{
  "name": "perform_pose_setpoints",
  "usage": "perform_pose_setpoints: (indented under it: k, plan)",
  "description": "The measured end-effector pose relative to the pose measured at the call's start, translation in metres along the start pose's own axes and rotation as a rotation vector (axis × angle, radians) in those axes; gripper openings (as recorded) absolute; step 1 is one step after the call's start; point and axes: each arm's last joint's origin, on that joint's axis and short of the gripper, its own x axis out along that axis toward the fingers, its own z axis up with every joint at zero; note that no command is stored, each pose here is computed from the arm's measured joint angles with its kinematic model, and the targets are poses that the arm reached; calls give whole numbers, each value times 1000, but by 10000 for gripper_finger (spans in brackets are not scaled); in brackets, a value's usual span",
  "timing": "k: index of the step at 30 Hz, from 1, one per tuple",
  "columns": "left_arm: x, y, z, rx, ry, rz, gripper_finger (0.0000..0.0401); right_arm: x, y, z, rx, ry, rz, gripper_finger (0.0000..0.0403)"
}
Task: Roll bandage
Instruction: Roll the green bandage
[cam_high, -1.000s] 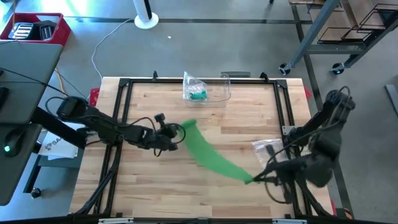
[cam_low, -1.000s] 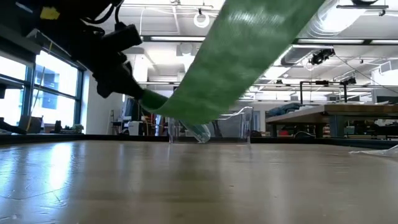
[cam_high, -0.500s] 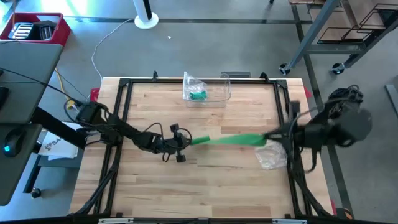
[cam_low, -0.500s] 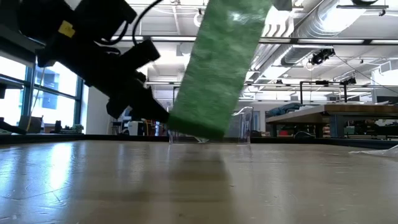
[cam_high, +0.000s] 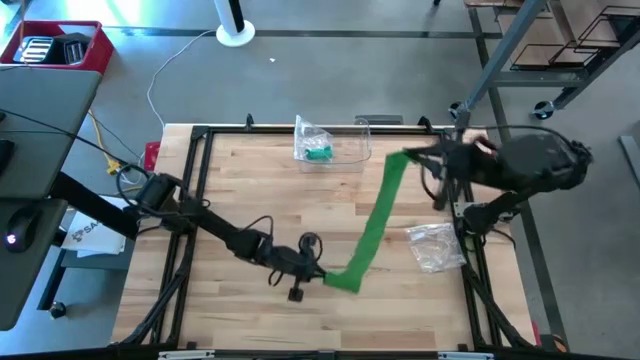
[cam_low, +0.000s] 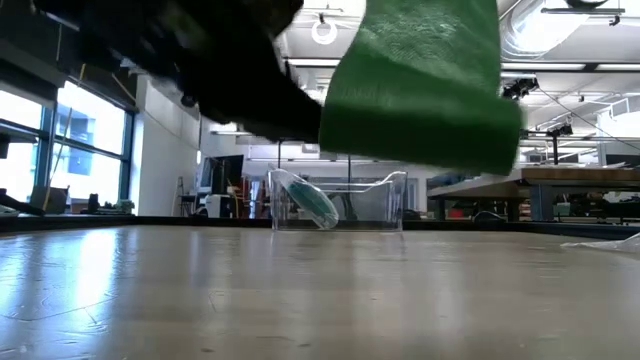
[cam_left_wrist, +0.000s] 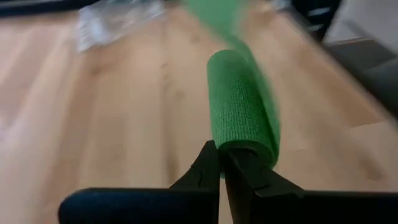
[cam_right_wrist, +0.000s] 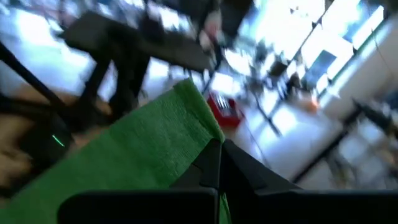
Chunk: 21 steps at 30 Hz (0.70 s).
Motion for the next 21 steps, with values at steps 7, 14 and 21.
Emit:
perform_pose_setpoints:
  k: [7, 14, 21]
  plan:
    - [-7, -35, 27, 48, -87, -122, 0, 26, -28, -39, 93, 284, -51, 0]
    - [-14, -47, 39, 79, -122, -141, 0, 70, -41, -94, 132, 497, -59, 0]
    - [-29, -50, 46, 119, -100, -49, 0, 115, -38, -177, 212, 647, 12, 0]
